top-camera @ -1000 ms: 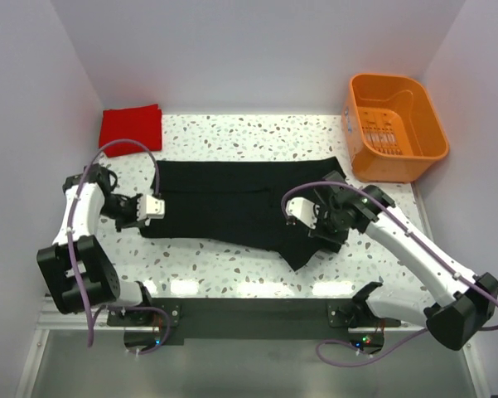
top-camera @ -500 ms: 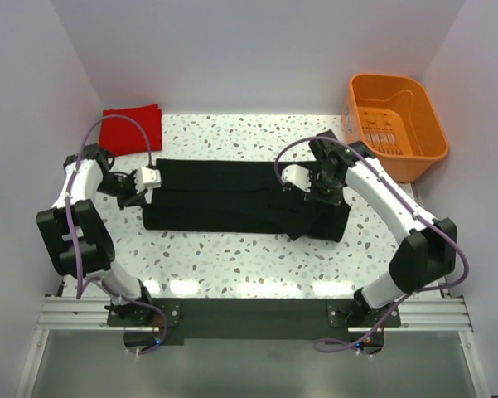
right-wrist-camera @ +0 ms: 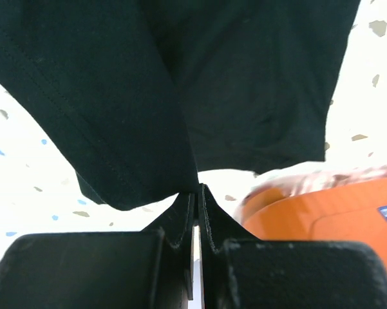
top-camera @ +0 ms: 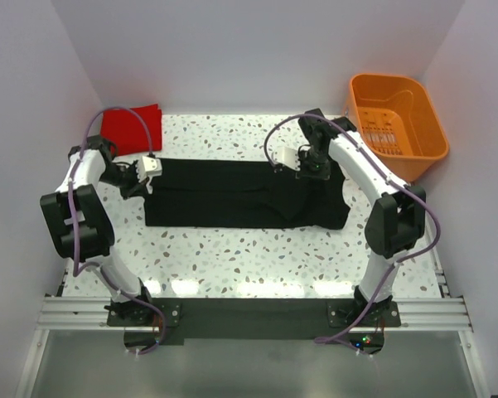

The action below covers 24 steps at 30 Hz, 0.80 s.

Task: Fold and stack the t-shirts
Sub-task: Fold the tshirt

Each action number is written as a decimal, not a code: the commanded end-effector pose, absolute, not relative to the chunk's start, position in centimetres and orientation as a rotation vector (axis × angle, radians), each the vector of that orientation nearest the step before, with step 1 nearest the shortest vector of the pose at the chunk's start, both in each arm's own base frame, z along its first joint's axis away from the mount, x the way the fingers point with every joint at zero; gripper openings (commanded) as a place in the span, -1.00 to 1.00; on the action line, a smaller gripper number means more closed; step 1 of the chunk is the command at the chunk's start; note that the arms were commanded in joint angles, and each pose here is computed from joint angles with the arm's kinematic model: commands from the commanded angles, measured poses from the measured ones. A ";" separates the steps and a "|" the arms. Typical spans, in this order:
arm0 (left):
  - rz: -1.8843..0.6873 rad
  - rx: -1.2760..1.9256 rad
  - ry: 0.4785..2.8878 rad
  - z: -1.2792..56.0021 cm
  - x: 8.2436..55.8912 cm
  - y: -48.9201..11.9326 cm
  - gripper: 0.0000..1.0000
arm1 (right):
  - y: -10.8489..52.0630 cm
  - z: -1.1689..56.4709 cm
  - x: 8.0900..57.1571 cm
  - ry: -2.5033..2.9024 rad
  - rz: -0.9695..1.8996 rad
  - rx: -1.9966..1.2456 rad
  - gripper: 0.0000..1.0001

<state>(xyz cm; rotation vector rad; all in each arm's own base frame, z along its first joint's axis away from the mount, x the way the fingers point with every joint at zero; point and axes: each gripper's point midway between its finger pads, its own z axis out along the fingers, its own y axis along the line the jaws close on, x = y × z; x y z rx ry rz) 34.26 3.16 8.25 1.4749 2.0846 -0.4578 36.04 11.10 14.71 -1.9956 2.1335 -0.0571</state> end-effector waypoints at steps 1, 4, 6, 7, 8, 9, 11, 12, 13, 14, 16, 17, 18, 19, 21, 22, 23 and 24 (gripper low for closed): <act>-0.409 1.449 2.030 9.6 36.7 3.2 -1.00 | 10.9 15.8 37.5 2.088 -0.073 -2.018 -1.00; -0.405 1.454 2.025 9.3 37.5 2.9 -1.00 | 10.5 15.6 37.9 2.100 -0.077 -2.016 -1.00; -0.409 1.455 2.028 9.0 37.9 2.8 -1.00 | 10.3 15.3 38.1 2.102 -0.079 -2.026 -1.00; -0.414 1.455 2.032 8.9 38.0 2.8 -1.00 | 10.2 15.2 38.2 2.104 -0.083 -2.027 -1.00; -0.412 1.455 2.038 8.7 38.2 2.9 -1.00 | 10.3 15.2 38.4 2.100 -0.083 -2.032 -1.00; -0.419 1.455 2.053 8.2 38.3 3.0 -1.00 | 10.3 15.1 38.5 2.098 -0.085 -2.037 -1.00; -0.412 1.458 2.067 7.8 38.4 3.4 -1.00 | 10.3 14.8 39.1 2.098 -0.092 -2.039 -1.00; -0.412 1.459 2.069 7.6 38.5 3.4 -1.00 | 10.4 14.7 39.3 2.097 -0.094 -2.041 -1.00; -0.412 1.463 2.069 7.4 38.6 3.4 -1.00 | 10.3 14.3 39.4 2.106 -0.091 -2.045 -1.00; -0.408 1.463 2.066 7.5 38.8 3.5 -1.00 | 10.3 14.3 39.6 2.106 -0.092 -2.043 -1.00; -0.411 1.463 2.072 7.2 38.9 3.6 -1.00 | 10.4 13.8 40.0 2.110 -0.093 -2.049 -1.00; -0.403 1.462 2.071 7.3 39.2 3.7 -1.00 | 10.4 13.8 40.1 2.109 -0.098 -2.050 -1.00; -0.410 1.461 2.080 7.1 39.1 3.8 -1.00 | 10.4 13.6 40.3 2.109 -0.100 -2.050 -1.00; -0.409 1.465 2.079 7.0 39.2 3.8 -1.00 | 10.4 13.6 40.5 2.108 -0.105 -2.049 -1.00; -0.404 1.462 2.078 7.0 39.4 3.9 -1.00 | 10.5 13.3 40.7 2.111 -0.102 -2.052 -1.00; -0.402 1.463 2.079 7.1 39.6 3.9 -1.00 | 10.4 13.4 40.9 2.111 -0.105 -2.051 -1.00; -0.406 1.462 2.079 7.0 39.6 3.9 -1.00 | 10.5 13.2 41.0 2.111 -0.103 -2.054 -1.00; -0.408 1.462 2.080 7.0 39.6 3.9 -1.00 | 10.5 13.1 41.2 2.110 -0.105 -2.053 -1.00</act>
